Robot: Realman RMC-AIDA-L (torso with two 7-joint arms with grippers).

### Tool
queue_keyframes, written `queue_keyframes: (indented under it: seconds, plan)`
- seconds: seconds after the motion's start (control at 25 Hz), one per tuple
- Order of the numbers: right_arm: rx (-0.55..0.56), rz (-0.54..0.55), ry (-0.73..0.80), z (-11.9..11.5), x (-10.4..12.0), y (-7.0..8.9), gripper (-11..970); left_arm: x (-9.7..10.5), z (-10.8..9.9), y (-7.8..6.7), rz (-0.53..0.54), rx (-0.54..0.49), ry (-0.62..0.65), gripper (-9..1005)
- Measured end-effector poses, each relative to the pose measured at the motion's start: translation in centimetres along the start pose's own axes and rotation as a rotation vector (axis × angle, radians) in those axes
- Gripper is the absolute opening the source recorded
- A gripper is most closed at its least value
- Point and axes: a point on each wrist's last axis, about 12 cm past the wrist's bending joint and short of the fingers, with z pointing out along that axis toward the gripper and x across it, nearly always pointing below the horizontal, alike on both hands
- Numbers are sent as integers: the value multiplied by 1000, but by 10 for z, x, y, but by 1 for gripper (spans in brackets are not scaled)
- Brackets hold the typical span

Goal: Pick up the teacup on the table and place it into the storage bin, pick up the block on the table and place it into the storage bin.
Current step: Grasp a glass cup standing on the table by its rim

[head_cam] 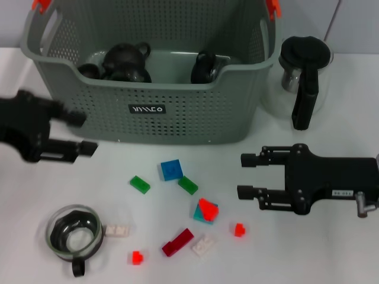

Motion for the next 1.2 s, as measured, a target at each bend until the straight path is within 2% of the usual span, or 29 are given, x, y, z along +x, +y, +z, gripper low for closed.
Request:
queue_keyframes:
  seconds: [0.16, 0.2, 0.28, 0.4, 0.8, 1.2]
  plan:
    - [2, 0, 1, 0, 0, 0, 646, 12, 7, 0, -48, -13, 147, 586]
    - [2, 1, 2, 0, 0, 0, 645, 11, 13, 0, -63, -11, 225, 584]
    - [4, 3, 2, -1, 1, 0, 645, 10, 17, 0, -64, -9, 251, 580]
    - [7, 6, 2, -1, 2, 1, 645, 4, 33, 0, -48, -10, 345, 574]
    - [11, 10, 3, -2, 4, 1, 644, 8, 71, 1, -8, -37, 519, 554]
    - [16, 12, 5, -2, 5, 1, 645, 20, 88, 7, -34, -41, 607, 533]
